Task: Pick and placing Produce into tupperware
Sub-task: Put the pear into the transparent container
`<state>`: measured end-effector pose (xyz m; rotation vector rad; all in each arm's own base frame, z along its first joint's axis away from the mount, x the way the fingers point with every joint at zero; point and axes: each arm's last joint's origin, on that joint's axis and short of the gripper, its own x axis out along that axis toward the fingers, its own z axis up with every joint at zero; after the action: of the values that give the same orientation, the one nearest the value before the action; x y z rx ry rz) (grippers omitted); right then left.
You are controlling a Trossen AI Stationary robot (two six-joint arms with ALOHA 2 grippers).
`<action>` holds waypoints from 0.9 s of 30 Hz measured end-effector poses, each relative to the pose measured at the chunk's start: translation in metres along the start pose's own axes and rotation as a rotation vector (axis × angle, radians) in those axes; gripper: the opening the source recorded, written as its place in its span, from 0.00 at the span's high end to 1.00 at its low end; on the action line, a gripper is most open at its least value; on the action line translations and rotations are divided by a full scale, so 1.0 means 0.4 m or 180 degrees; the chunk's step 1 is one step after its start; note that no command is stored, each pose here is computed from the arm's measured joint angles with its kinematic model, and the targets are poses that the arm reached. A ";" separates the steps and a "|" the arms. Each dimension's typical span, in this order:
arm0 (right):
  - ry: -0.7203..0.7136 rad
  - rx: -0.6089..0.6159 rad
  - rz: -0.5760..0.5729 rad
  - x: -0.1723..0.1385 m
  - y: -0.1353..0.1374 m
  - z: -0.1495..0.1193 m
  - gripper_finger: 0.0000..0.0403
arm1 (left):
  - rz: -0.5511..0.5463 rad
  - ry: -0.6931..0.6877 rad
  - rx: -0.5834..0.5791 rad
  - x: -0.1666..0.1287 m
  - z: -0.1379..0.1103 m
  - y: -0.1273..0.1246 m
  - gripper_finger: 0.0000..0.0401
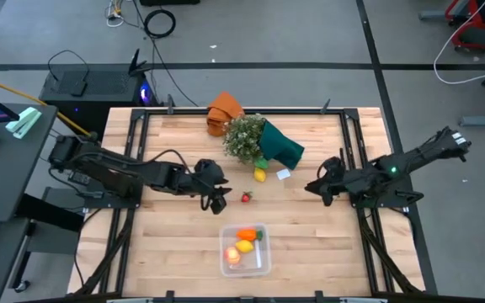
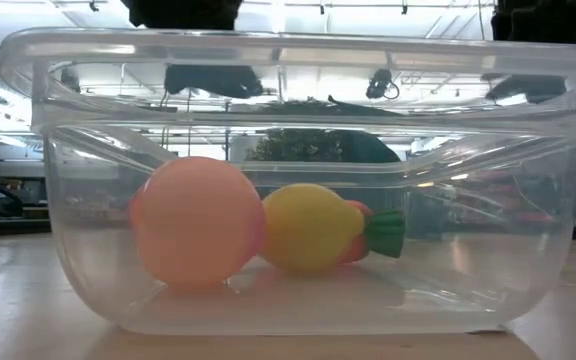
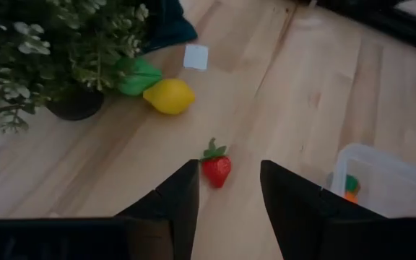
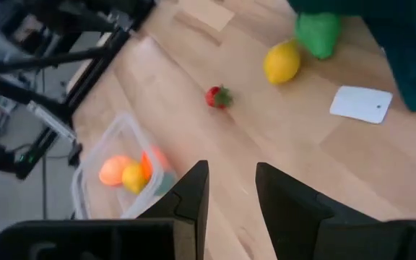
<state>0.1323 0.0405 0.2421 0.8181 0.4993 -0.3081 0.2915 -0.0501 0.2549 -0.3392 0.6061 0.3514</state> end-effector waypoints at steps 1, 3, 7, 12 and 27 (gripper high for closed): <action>-0.0081 0.0019 -0.0023 0.010 -0.005 -0.011 0.79 | -0.0006 -0.0013 -0.0006 -0.006 -0.002 0.004 0.62; -0.0249 0.0029 -0.0062 0.033 -0.012 -0.029 0.79 | -0.0005 -0.0046 -0.0013 -0.017 -0.004 0.011 0.62; -0.0348 -0.0235 -0.0146 0.080 -0.016 -0.054 0.79 | 0.0054 -0.0166 -0.0025 -0.027 0.002 0.017 0.62; -0.0321 -0.0679 -0.0179 0.150 0.008 -0.079 0.79 | 0.0021 -0.0249 0.0005 -0.030 0.008 0.014 0.61; -0.0511 -0.0921 -0.0969 0.327 -0.056 -0.082 0.76 | -0.0002 -0.0239 0.0012 -0.032 0.005 0.009 0.65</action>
<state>0.2224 0.0416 0.1394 0.4309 0.5034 -0.5636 0.2810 -0.0489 0.2635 -0.3212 0.5331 0.3607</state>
